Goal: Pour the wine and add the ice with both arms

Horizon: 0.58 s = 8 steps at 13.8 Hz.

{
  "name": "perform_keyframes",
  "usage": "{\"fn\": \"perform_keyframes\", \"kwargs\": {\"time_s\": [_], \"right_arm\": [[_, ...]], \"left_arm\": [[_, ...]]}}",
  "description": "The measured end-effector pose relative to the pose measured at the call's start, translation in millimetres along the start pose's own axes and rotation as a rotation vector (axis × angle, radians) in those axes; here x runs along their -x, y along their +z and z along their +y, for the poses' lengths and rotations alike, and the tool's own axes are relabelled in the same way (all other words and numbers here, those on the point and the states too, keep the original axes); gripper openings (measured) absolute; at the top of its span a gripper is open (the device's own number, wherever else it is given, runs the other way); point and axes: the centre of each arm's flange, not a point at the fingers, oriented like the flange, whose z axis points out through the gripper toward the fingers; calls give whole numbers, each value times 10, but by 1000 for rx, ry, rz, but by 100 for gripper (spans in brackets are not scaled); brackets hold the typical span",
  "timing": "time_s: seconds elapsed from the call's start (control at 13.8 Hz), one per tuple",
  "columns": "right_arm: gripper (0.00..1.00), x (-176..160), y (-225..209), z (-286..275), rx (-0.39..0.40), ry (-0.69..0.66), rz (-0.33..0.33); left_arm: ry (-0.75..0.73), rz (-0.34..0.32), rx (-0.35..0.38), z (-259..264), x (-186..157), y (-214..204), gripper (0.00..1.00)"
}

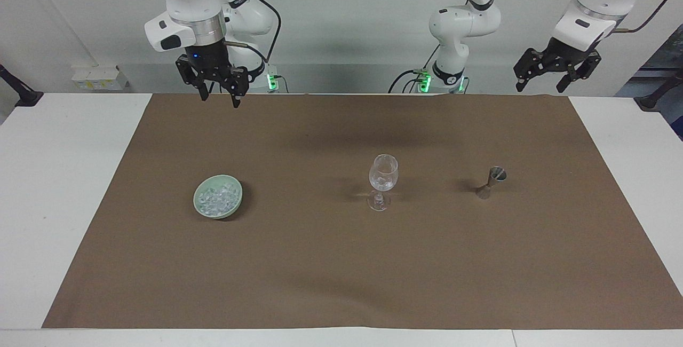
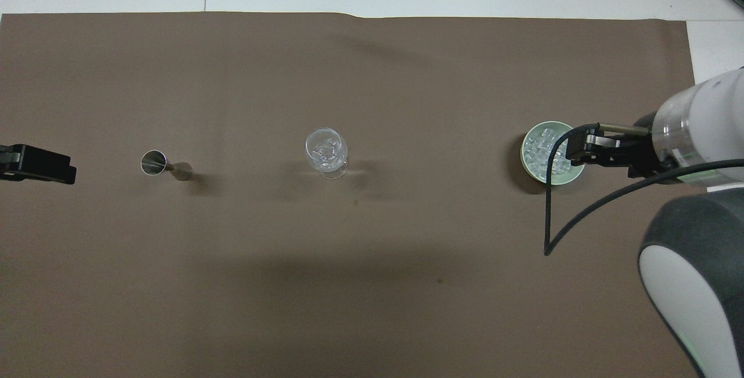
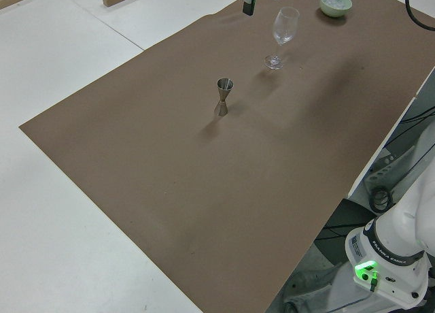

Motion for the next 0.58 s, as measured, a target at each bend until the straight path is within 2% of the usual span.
{"fn": "perform_keyframes", "kwargs": {"time_s": [0.07,0.22,0.58], "right_arm": [[100,-41,-9,125,-8,-5,-2],[100,-100,-65,335,-22,-26,0],[100,-108,-222,572,-16,-28,-46]], "left_arm": [[0,0,0,0,0,0,100],[0,0,0,0,0,0,100],[0,0,0,0,0,0,100]]}}
